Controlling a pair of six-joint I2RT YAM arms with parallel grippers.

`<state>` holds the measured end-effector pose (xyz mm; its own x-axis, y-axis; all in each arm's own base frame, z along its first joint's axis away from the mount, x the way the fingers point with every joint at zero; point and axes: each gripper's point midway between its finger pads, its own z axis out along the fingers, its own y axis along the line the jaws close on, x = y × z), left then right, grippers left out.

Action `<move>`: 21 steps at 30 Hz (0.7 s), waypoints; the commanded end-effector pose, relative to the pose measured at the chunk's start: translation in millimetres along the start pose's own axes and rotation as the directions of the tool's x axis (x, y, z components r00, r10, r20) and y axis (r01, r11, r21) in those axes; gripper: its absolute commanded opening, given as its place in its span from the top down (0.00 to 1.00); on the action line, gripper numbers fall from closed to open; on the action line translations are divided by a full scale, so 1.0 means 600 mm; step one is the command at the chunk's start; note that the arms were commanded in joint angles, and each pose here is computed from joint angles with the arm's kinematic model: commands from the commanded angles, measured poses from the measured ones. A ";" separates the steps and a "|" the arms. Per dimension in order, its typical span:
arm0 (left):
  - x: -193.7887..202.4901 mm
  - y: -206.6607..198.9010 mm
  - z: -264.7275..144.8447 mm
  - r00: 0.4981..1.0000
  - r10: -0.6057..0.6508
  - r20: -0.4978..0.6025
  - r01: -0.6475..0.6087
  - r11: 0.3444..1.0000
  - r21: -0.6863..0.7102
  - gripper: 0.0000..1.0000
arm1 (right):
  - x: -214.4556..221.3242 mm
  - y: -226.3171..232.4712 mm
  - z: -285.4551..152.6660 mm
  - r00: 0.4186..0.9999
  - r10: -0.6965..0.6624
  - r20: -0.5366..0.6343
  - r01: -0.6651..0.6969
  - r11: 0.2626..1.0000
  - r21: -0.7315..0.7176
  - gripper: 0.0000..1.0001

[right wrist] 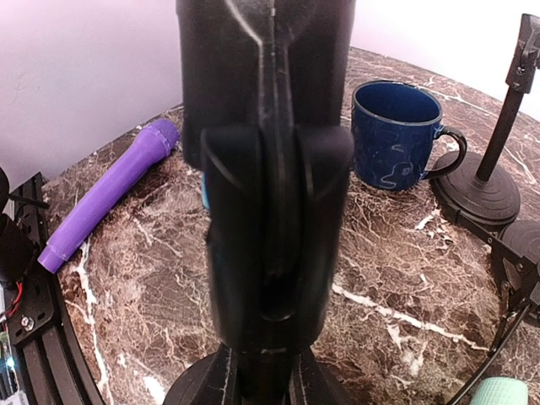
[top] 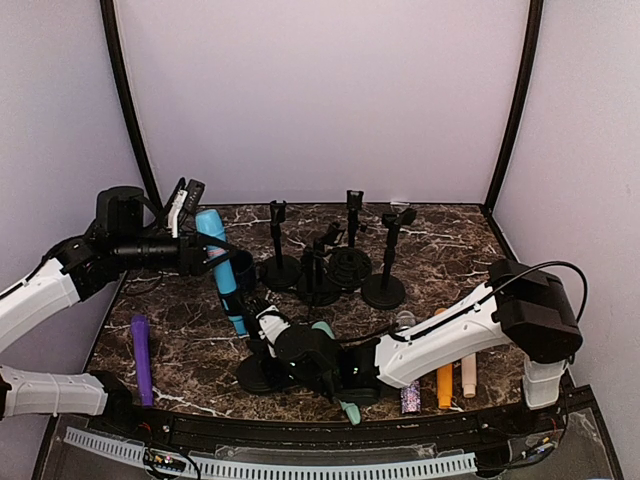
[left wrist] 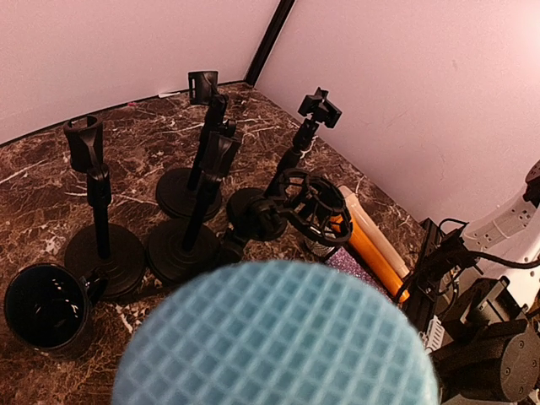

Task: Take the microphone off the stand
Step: Hold the microphone stand with the microphone at the center of the board, then remove the microphone from the microphone stand.

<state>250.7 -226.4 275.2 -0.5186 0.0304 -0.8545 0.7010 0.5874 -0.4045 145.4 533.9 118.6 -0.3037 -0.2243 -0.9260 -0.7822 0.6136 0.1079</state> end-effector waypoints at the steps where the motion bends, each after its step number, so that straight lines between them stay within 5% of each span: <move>1: -0.106 -0.021 -0.034 0.982 0.065 0.176 -0.060 0.998 -0.035 1.00 | 0.094 0.000 -0.006 0.985 -0.101 -0.137 0.103 0.995 0.007 1.00; 21: -0.123 -0.092 -0.096 0.889 0.289 0.357 -0.323 0.946 0.039 1.00 | 0.128 -0.034 -0.001 0.975 0.053 -0.215 -0.043 0.998 0.052 1.00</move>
<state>232.2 -218.3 283.2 -0.4381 0.0549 -0.8972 0.7488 0.5746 -0.3305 140.5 537.1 119.4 -0.3488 -0.1872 -0.9183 -0.7807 0.6002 0.1741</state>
